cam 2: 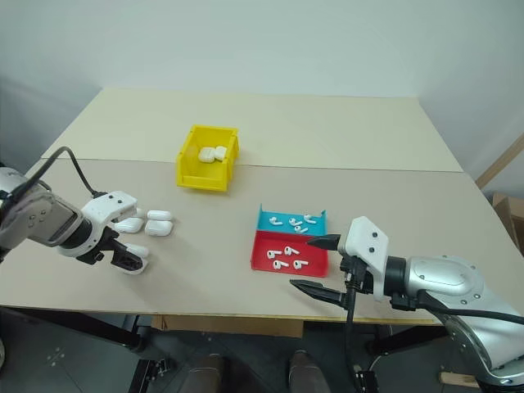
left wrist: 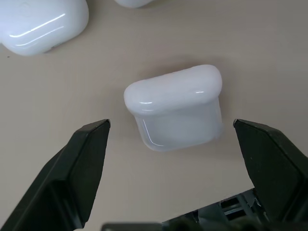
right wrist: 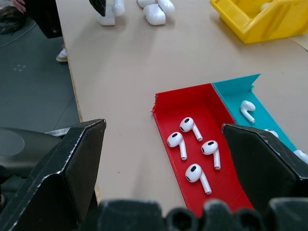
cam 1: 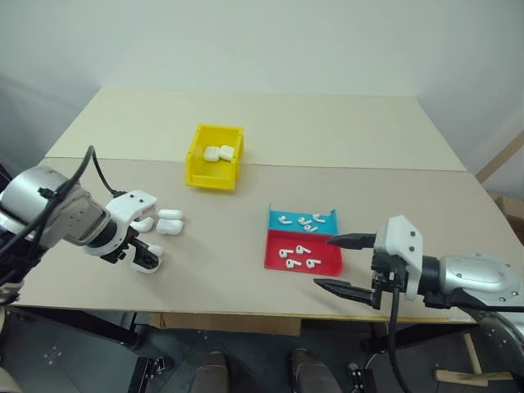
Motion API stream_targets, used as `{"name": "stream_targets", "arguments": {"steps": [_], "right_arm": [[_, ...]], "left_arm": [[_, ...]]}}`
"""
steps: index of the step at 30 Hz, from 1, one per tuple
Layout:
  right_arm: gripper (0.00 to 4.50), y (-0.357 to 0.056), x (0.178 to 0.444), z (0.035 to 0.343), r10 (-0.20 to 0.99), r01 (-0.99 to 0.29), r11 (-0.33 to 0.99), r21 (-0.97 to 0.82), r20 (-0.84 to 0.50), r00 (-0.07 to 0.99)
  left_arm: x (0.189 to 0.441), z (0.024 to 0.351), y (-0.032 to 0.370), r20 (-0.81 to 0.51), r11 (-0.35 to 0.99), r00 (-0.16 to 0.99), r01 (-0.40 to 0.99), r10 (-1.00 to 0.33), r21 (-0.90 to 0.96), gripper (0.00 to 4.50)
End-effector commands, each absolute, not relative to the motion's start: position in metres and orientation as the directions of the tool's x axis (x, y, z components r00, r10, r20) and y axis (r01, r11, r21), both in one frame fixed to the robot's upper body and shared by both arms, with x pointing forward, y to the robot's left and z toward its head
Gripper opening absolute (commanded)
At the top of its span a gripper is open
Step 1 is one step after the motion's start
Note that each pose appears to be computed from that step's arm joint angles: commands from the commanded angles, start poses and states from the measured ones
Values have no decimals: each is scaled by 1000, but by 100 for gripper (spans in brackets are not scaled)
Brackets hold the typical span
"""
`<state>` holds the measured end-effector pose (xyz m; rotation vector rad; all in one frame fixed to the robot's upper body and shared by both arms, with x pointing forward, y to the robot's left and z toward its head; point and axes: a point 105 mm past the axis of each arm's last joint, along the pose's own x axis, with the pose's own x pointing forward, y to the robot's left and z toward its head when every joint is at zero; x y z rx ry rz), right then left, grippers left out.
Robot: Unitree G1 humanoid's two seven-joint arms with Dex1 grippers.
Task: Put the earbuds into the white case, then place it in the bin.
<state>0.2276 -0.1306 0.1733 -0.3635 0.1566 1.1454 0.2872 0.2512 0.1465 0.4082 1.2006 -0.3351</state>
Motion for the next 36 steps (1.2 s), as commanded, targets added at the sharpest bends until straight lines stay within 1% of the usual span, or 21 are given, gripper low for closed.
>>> {"name": "stream_targets", "arguments": {"steps": [1, 7, 19, 27, 36], "right_arm": [[450, -134, 227, 182, 863, -908, 358, -218, -293, 411], [450, -136, 227, 184, 863, -909, 355, -220, -297, 409], [450, -137, 223, 184, 858, -904, 364, -224, -297, 419], [450, -135, 220, 184, 859, -903, 365, -224, -294, 420], [450, -132, 220, 184, 860, -902, 367, -227, -289, 422]], "left_arm": [[284, 147, 254, -950, 895, 311, 431, -27, 115, 447], [280, 136, 252, -962, 913, 273, 400, -29, 86, 447], [286, 127, 248, -961, 938, 277, 333, -5, 91, 447], [294, 125, 245, -958, 962, 287, 264, -12, 68, 447], [293, 126, 239, -959, 963, 284, 263, -15, 63, 447]]}}
